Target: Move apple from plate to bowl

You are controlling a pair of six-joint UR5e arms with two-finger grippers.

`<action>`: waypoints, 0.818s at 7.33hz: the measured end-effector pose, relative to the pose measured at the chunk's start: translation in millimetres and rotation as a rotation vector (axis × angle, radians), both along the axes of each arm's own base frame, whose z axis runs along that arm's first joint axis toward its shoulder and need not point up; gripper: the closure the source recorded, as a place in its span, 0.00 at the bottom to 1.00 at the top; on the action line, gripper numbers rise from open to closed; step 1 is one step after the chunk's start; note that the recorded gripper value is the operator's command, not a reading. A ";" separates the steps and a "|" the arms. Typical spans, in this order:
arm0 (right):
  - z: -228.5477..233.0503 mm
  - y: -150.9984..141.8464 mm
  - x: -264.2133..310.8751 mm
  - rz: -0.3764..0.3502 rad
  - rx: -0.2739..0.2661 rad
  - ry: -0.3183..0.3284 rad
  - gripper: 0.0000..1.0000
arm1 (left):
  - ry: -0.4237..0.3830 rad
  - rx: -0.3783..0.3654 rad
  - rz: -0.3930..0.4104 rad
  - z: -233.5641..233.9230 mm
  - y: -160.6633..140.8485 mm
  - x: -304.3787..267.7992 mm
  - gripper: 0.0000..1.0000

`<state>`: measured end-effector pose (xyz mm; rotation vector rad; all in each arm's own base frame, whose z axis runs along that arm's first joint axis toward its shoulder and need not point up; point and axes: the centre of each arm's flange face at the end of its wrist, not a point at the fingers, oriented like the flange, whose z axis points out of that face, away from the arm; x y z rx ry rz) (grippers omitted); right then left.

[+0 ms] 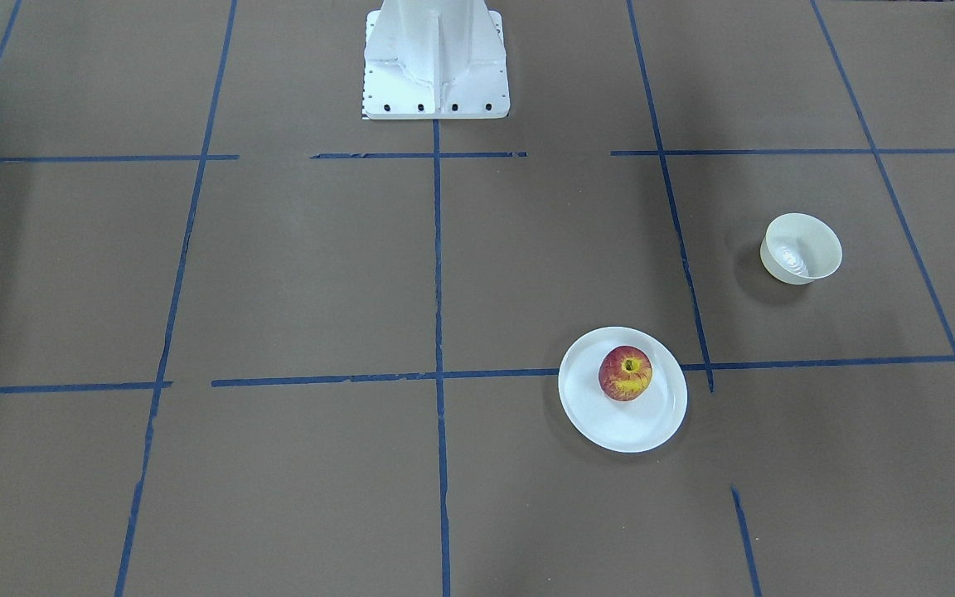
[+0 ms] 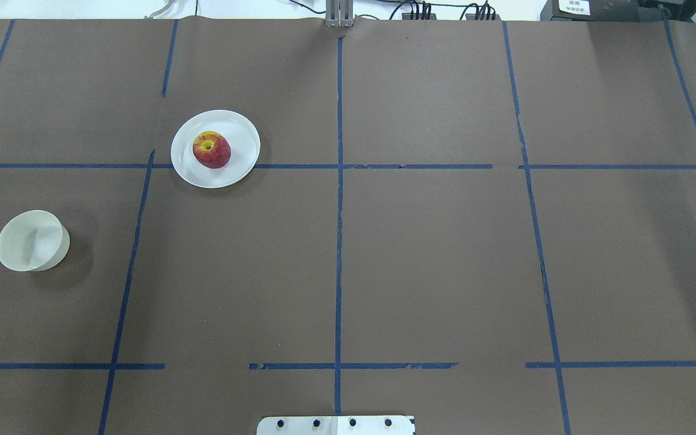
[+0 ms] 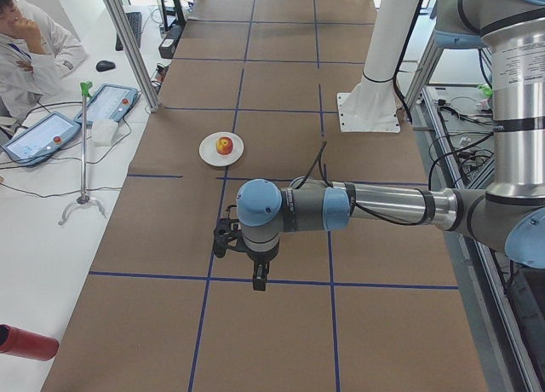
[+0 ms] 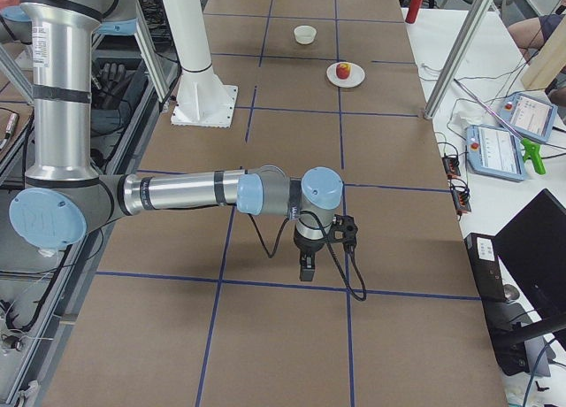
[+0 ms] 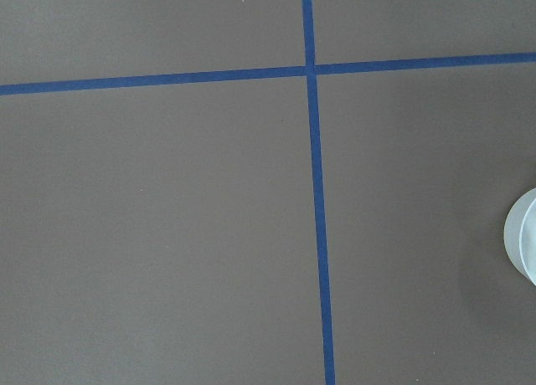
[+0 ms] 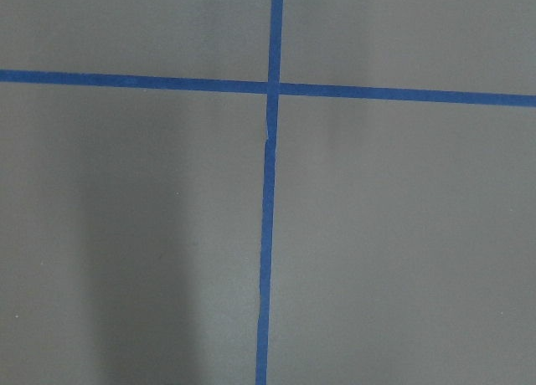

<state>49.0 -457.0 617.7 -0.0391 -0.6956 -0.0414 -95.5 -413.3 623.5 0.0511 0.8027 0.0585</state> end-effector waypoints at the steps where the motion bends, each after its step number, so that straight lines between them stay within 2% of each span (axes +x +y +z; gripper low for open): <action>1: 0.0 0.0 0.0 0.000 0.000 0.000 0.00 | 0.000 0.023 0.003 -6.3 -1.4 0.9 0.00; 3: 0.2 0.0 0.0 0.000 0.000 0.000 0.00 | 0.024 0.061 -0.024 -24.1 -10.8 10.7 0.00; 4: 0.2 0.0 0.0 0.000 0.000 0.000 0.00 | 0.050 0.046 -0.043 -37.5 -19.7 34.1 0.00; 6: 0.2 0.0 0.0 0.000 -0.001 0.000 0.00 | 0.100 -0.018 -0.074 -79.1 -50.7 121.4 0.00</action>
